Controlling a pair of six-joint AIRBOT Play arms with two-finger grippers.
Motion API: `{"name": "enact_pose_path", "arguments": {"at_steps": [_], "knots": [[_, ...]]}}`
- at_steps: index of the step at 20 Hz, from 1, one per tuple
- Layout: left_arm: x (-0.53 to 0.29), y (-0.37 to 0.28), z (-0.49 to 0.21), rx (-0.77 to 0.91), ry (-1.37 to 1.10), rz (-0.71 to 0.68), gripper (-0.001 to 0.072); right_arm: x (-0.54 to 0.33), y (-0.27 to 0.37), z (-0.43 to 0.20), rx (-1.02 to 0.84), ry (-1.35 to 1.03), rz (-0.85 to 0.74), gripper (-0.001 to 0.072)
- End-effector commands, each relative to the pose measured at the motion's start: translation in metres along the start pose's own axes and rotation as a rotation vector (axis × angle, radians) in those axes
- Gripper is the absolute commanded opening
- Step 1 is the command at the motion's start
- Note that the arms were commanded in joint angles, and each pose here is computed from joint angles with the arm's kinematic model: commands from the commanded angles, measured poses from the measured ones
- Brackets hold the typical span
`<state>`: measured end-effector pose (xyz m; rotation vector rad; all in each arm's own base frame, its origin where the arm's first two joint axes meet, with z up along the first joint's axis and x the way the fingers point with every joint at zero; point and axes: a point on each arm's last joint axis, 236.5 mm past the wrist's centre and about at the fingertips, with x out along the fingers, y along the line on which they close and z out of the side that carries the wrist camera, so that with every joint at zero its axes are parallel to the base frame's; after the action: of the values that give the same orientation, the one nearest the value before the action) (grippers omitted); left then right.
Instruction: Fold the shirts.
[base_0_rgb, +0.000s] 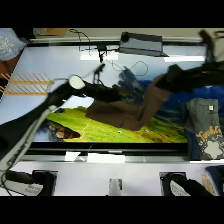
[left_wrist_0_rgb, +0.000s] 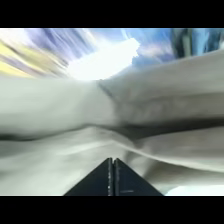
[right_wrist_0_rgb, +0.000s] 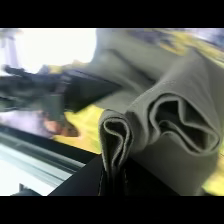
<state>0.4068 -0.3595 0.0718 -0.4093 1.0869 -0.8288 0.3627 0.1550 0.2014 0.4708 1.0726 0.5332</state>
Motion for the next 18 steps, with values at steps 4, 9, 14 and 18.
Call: {"name": "enact_pose_path", "arguments": {"at_steps": [4, 9, 14, 18], "knots": [[-0.242, 0.007, 0.059, 0.135, -0.375, 0.261, 0.0033, 0.197, 0.101, -0.029, -0.024, 0.077, 0.169, 0.0032], [-0.317, -0.034, 0.043, 0.196, -0.513, 0.285, 0.0033, 0.316, 0.104, -0.075, 0.216, 0.138, 0.188, 0.0658], [-0.315, -0.034, 0.026, 0.198, -0.454, 0.293, 0.0033, 0.255, 0.040, -0.066, 0.068, 0.237, 0.003, 0.0650], [-0.316, -0.020, 0.027, 0.202, -0.444, 0.348, 0.0034, 0.146, -0.086, -0.071, -0.067, 0.416, -0.350, 0.0605]]}}
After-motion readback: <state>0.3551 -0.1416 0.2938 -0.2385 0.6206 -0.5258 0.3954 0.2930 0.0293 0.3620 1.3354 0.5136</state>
